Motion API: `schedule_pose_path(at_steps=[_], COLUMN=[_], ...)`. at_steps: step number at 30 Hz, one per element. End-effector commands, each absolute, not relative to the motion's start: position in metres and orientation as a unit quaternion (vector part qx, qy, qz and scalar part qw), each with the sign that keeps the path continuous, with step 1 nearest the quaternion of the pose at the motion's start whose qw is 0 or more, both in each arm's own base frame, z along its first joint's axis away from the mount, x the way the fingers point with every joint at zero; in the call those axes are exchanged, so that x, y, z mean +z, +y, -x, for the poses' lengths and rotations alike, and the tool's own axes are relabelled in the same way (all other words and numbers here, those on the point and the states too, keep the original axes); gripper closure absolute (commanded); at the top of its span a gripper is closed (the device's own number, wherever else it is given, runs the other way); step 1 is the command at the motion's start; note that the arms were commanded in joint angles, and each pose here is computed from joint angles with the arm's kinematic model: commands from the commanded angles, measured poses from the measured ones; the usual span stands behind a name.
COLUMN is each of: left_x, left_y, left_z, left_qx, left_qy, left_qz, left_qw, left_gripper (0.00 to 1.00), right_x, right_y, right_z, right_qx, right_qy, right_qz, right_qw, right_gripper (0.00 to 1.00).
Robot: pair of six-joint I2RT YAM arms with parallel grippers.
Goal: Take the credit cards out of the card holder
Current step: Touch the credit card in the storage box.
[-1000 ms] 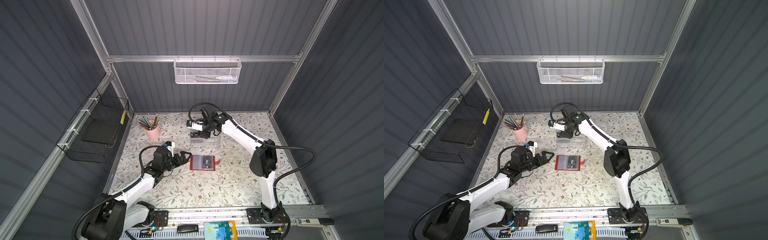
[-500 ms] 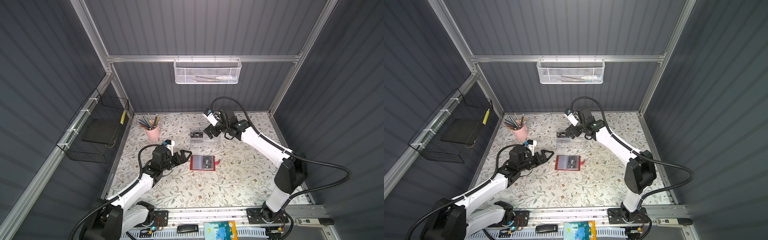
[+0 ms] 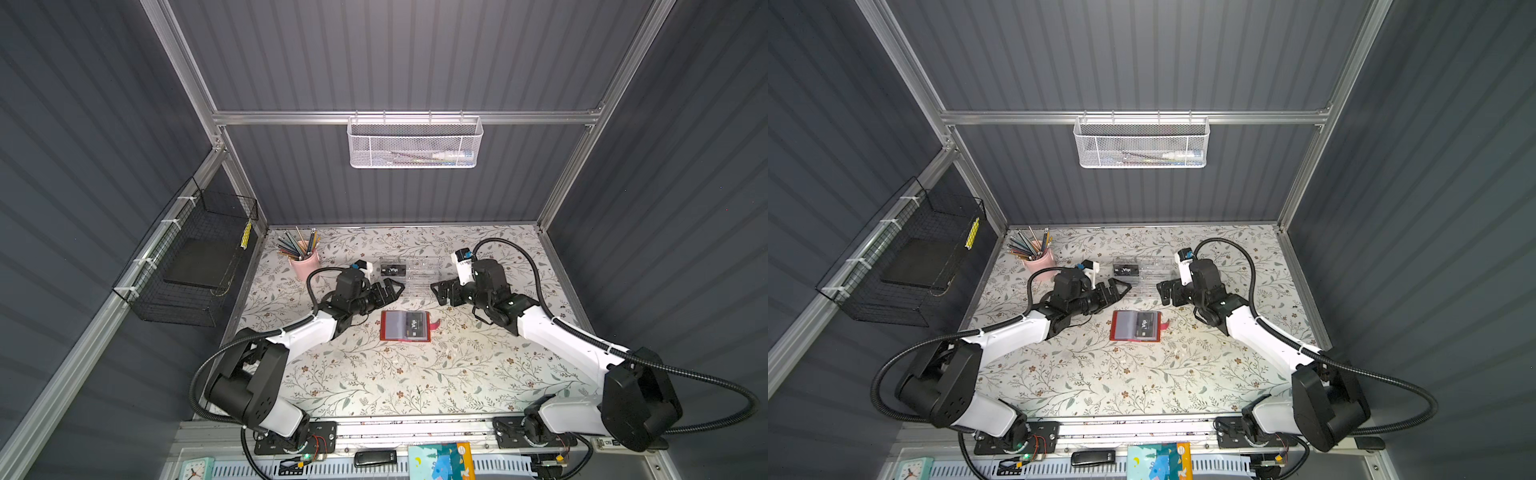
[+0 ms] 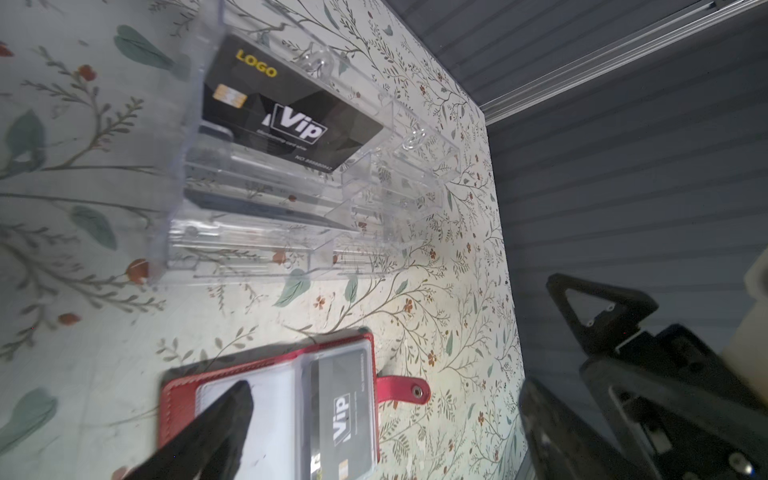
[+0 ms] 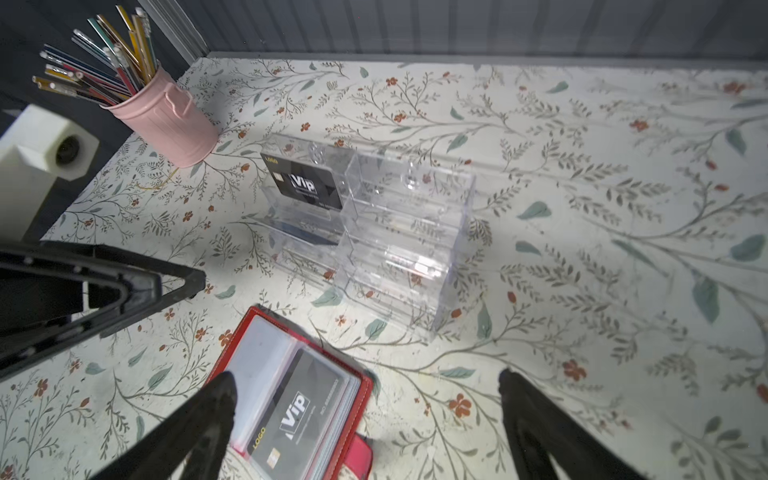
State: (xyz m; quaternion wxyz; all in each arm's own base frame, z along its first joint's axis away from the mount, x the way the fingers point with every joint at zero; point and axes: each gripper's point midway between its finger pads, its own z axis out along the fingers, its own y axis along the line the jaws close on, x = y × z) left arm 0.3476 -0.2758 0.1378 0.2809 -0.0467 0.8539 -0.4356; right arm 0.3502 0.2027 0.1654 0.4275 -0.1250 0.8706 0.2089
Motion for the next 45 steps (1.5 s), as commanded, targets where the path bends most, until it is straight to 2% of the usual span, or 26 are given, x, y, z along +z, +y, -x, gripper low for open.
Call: schedule_pose_path(at_steps=[1, 5, 7, 10, 25, 45], left_x=[0.143, 0.142, 0.141, 0.14, 0.121, 0.119], left_y=[-0.286, -0.288, -0.29, -0.293, -0.308, -0.308], left_z=[-0.364, -0.372, -0.376, -0.381, -0.404, -0.425], left_qx=[-0.44, -0.432, -0.43, -0.427, -0.425, -0.393], left_qy=[0.846, 0.848, 0.849, 0.851, 0.854, 0.86], left_qz=[0.056, 0.059, 0.058, 0.055, 0.056, 0.048], left_qw=[0.296, 0.302, 0.302, 0.301, 0.295, 0.32], left_gripper=[0.0, 0.0, 0.0, 0.0, 0.0, 0.0], right_x=[0.181, 0.184, 0.187, 0.18, 0.154, 0.146], right_y=[0.204, 0.206, 0.219, 0.229, 0.204, 0.21], right_z=[-0.353, -0.339, -0.329, -0.326, -0.332, -0.328], right_qx=[0.258, 0.31, 0.38, 0.421, 0.342, 0.319], right_qy=[0.853, 0.849, 0.831, 0.829, 0.84, 0.839], right_qz=[0.067, 0.064, 0.076, 0.077, 0.056, 0.076], right_qw=[0.448, 0.424, 0.399, 0.361, 0.417, 0.434], right_gripper=[0.01, 0.01, 0.01, 0.01, 0.01, 0.01])
